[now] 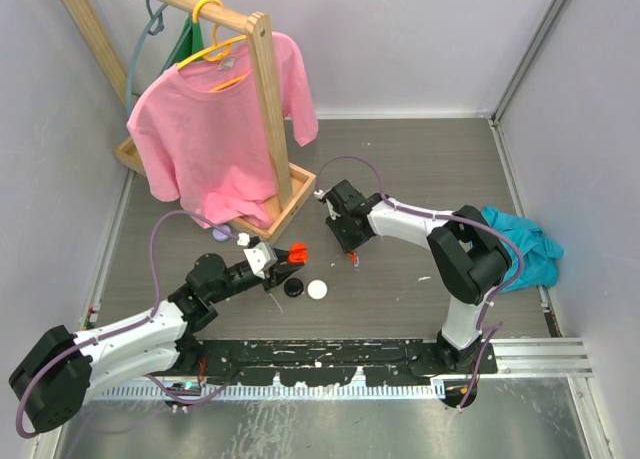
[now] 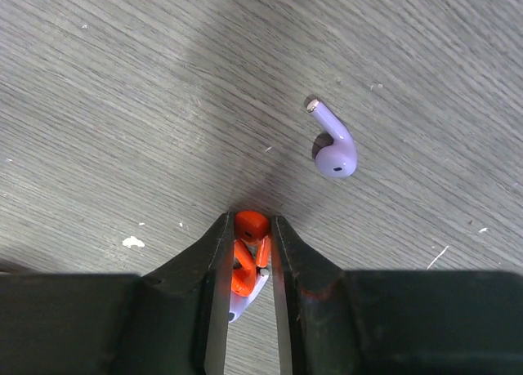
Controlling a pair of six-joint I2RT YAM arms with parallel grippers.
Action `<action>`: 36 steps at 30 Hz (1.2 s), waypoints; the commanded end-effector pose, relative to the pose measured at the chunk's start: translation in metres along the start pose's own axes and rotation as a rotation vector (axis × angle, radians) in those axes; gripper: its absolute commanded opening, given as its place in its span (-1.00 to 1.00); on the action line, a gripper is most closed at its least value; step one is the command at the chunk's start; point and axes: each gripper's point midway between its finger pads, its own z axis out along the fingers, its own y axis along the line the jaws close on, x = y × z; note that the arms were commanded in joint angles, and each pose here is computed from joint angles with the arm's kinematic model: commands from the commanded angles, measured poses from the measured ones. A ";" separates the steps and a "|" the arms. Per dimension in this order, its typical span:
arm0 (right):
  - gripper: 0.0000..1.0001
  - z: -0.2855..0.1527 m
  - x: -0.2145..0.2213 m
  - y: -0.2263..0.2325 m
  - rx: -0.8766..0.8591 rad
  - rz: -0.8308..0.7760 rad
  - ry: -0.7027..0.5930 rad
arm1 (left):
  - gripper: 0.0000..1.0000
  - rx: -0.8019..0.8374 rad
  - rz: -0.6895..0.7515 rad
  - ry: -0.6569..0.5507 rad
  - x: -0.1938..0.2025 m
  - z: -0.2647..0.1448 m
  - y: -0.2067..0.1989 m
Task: Insert the wireless bluetooth earbuds into the charging case
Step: Pick up the earbud from the center of the board, then place the earbud in the charging case.
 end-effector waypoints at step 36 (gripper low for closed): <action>-0.67 -0.240 -0.101 0.119 -0.251 0.056 -1.032 | -1.00 -0.119 0.023 -0.194 -0.042 -0.010 0.017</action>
